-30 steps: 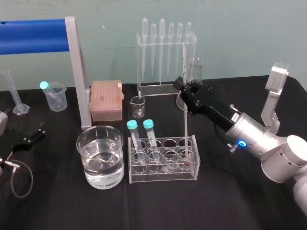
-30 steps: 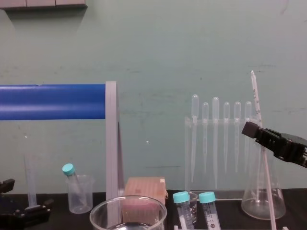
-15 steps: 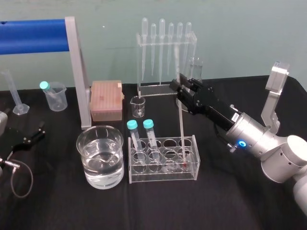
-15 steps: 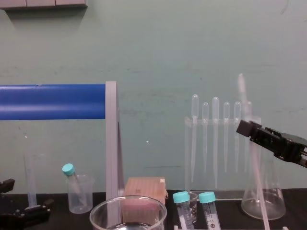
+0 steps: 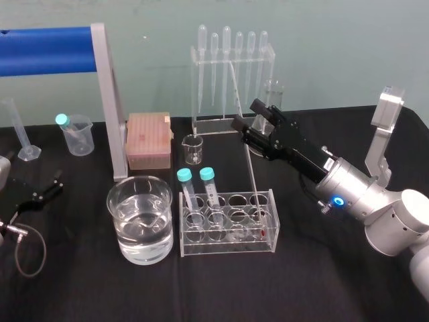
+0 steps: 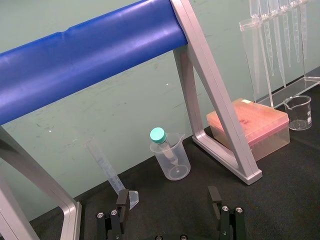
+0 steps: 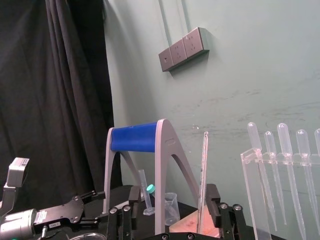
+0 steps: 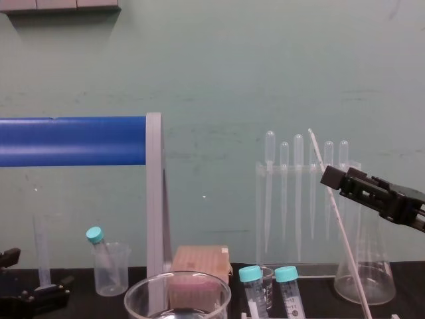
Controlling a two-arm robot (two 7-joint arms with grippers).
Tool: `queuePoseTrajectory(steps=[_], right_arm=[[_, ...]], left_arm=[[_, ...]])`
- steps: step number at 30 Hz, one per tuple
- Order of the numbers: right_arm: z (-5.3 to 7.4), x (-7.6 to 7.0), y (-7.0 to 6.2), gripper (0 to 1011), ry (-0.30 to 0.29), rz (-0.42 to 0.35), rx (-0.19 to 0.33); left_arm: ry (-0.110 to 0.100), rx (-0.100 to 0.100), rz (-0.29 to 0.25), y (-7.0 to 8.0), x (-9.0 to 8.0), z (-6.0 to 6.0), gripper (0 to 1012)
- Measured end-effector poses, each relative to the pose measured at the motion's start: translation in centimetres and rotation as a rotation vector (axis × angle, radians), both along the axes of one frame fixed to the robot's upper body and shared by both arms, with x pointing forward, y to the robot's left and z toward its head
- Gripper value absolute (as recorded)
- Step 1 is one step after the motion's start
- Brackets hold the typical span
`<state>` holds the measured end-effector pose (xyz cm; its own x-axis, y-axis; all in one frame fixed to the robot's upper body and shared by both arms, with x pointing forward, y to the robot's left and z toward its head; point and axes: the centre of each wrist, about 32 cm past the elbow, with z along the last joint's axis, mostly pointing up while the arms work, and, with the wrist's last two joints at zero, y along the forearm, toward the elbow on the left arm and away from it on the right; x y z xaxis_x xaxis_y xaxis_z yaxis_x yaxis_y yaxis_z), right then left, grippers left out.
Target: Hold the thermometer with one hand and immerse one end into the beaker, then reinsert it into the test tube rack.
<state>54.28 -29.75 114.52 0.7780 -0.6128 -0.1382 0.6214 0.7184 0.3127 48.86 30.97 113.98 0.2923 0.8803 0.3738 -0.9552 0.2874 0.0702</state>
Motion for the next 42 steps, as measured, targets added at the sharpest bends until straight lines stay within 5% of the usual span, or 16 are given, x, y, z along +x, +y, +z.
queuePoseTrajectory(steps=[6,15,23,29,34,42], right_arm=[[0.0,0.0,0.0,993,0.0,0.0,0.0],[0.2,-0.1,0.0,1003,-0.002,-0.012,-0.008],[3.0,-3.4,-0.7,1003,-0.035,-0.403,-0.181],[3.9,-5.2,-1.2,1003,0.039,-0.6,-0.305],[3.3,-5.6,-1.2,1003,0.154,-0.665,-0.378],[1.5,-5.4,-0.9,1003,0.225,-0.649,-0.367]], left_arm=[[0.0,0.0,0.0,0.0,0.0,0.0,1008],[0.0,0.0,0.0,0.0,0.0,0.0,1008],[0.0,0.0,0.0,0.0,0.0,0.0,1008],[0.0,0.0,0.0,0.0,0.0,0.0,1008],[0.0,0.0,0.0,0.0,0.0,0.0,1008],[0.0,0.0,0.0,0.0,0.0,0.0,1008]])
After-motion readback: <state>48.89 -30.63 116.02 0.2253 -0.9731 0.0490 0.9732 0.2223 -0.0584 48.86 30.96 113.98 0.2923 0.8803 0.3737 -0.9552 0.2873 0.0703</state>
